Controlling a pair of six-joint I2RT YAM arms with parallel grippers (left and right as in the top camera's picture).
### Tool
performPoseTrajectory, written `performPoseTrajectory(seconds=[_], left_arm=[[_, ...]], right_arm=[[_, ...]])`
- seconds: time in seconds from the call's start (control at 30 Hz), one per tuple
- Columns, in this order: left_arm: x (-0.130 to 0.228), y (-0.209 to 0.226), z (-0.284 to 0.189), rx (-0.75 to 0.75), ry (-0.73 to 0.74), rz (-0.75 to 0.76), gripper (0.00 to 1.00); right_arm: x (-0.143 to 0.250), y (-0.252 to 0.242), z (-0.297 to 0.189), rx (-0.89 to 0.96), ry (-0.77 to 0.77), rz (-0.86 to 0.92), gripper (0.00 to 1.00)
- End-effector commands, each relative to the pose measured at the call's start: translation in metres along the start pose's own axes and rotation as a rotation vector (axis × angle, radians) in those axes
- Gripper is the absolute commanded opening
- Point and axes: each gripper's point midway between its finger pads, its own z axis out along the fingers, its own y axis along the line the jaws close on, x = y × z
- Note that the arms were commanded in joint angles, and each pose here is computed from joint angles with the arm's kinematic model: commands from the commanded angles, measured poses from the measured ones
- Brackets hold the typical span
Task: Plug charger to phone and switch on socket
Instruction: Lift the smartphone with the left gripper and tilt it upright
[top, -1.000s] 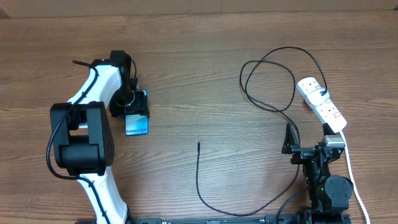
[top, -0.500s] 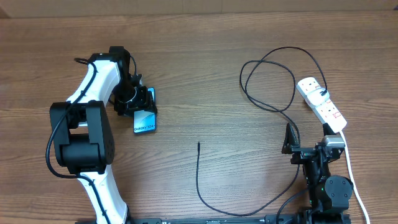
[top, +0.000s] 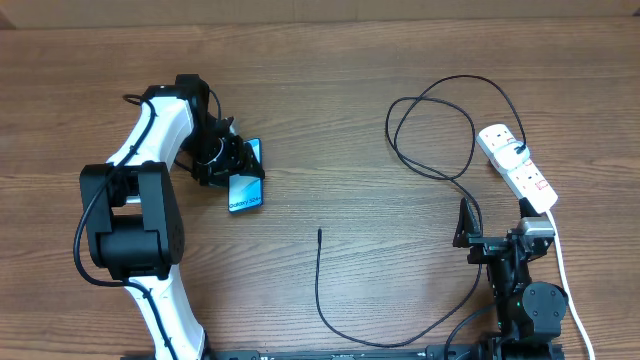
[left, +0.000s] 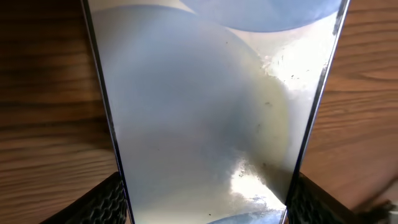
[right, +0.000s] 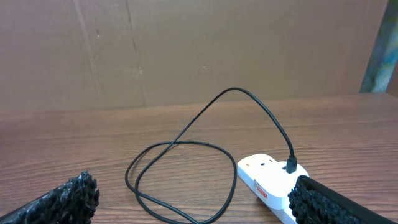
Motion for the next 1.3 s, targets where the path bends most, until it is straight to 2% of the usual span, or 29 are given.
performPoseTrajectory(seconds=[0.0,0.27,0.73,1.1,1.27], left_arm=[[-0.004,-0.025,-0.006,0.135,-0.006,0.021,0.41],[-0.002,-0.057,-0.014,0.324,-0.002,0.065,0.38],[0.007,-0.109,-0.042,0.673,0.036,0.048,0.36],[0.012,-0.112,-0.049,0.671,0.044,0.04,0.27],[0.015,-0.118,-0.067,0.664,-0.001,0.08,0.27]], right_arm=[[0.001,0.0,0.0,0.002,-0.006,0.002,1.0],[0.001,0.0,0.0,0.002,-0.006,0.002,1.0],[0.001,0.0,0.0,0.002,-0.006,0.002,1.0],[0.001,0.0,0.0,0.002,-0.006,0.002,1.0],[0.001,0.0,0.0,0.002,-0.006,0.002,1.0]])
